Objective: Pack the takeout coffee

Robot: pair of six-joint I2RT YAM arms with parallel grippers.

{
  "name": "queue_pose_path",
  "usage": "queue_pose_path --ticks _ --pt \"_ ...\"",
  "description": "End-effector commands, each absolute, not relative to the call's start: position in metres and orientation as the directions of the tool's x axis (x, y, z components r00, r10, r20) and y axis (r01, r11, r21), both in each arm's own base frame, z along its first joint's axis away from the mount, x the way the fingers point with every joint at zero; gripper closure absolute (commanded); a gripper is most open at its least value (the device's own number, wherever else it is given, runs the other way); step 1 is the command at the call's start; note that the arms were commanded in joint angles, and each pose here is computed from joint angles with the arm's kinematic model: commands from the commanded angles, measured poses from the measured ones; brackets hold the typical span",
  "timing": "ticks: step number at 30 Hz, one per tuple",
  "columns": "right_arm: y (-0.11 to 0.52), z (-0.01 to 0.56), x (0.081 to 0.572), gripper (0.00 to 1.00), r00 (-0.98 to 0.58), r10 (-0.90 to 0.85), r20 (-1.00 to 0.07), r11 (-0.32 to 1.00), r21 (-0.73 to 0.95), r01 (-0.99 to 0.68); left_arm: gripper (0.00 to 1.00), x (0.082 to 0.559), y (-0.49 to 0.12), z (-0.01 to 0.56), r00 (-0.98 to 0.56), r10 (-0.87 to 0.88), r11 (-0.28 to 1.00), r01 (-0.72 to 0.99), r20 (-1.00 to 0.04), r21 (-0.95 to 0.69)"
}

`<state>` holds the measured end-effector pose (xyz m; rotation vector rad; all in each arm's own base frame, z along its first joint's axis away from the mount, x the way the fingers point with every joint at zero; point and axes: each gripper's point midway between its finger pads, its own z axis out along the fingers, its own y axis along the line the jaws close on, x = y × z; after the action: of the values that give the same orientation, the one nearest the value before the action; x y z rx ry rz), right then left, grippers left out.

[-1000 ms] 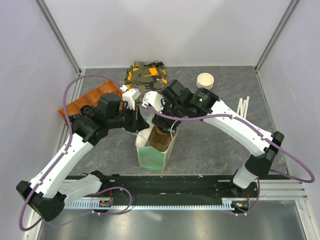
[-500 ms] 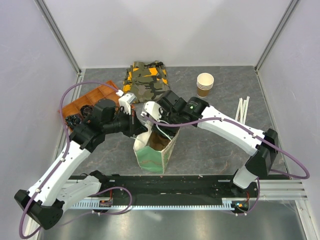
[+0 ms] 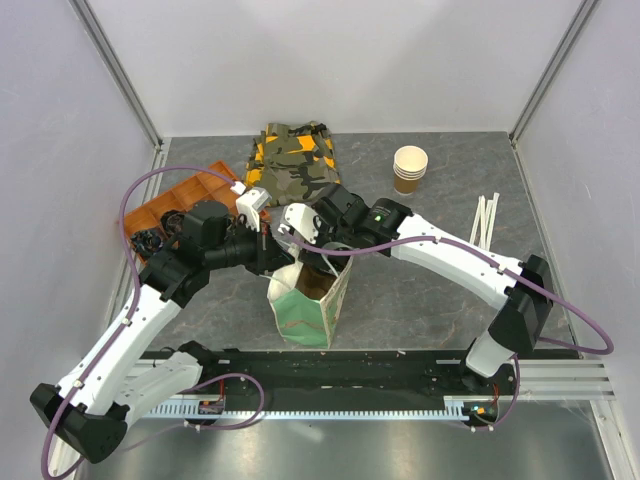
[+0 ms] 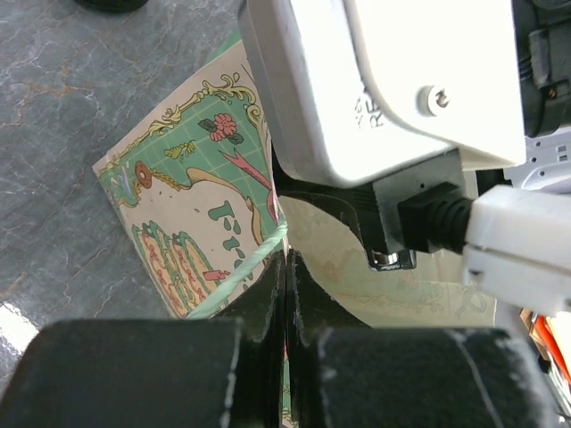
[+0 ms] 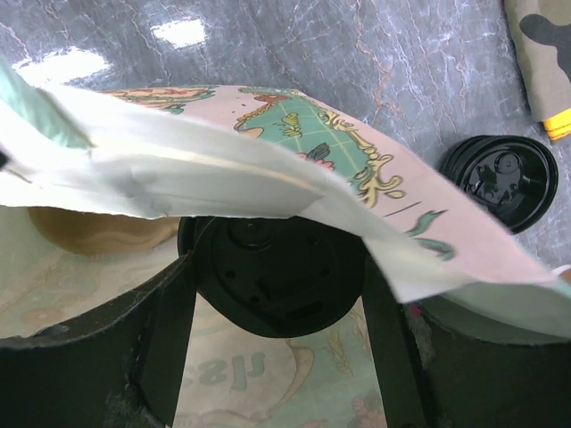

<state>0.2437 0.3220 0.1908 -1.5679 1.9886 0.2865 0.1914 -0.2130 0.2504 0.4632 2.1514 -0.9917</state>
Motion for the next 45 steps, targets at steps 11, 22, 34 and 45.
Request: queue_pose_path --ticks 11,22,34,45 --pt "0.339 0.165 0.256 0.43 -0.102 -0.835 -0.541 0.245 -0.198 -0.949 0.98 0.204 -0.179 0.233 -0.711 0.031 0.736 0.491 -0.703 -0.465" --pt "0.335 0.15 0.248 0.45 -0.069 -0.875 -0.479 0.17 -0.169 -0.971 0.98 0.2 -0.183 0.251 -0.647 0.066 0.688 0.581 -0.76 -0.435" --pt "0.333 0.13 0.252 0.44 -0.049 -0.904 -0.425 0.132 -0.167 -0.977 0.98 0.2 -0.184 0.258 -0.615 0.078 0.673 0.613 -0.784 -0.413" --pt "0.321 0.111 0.248 0.43 -0.019 -0.929 -0.37 0.083 -0.158 -0.984 0.98 0.199 -0.187 0.271 -0.556 0.098 0.643 0.668 -0.825 -0.375"
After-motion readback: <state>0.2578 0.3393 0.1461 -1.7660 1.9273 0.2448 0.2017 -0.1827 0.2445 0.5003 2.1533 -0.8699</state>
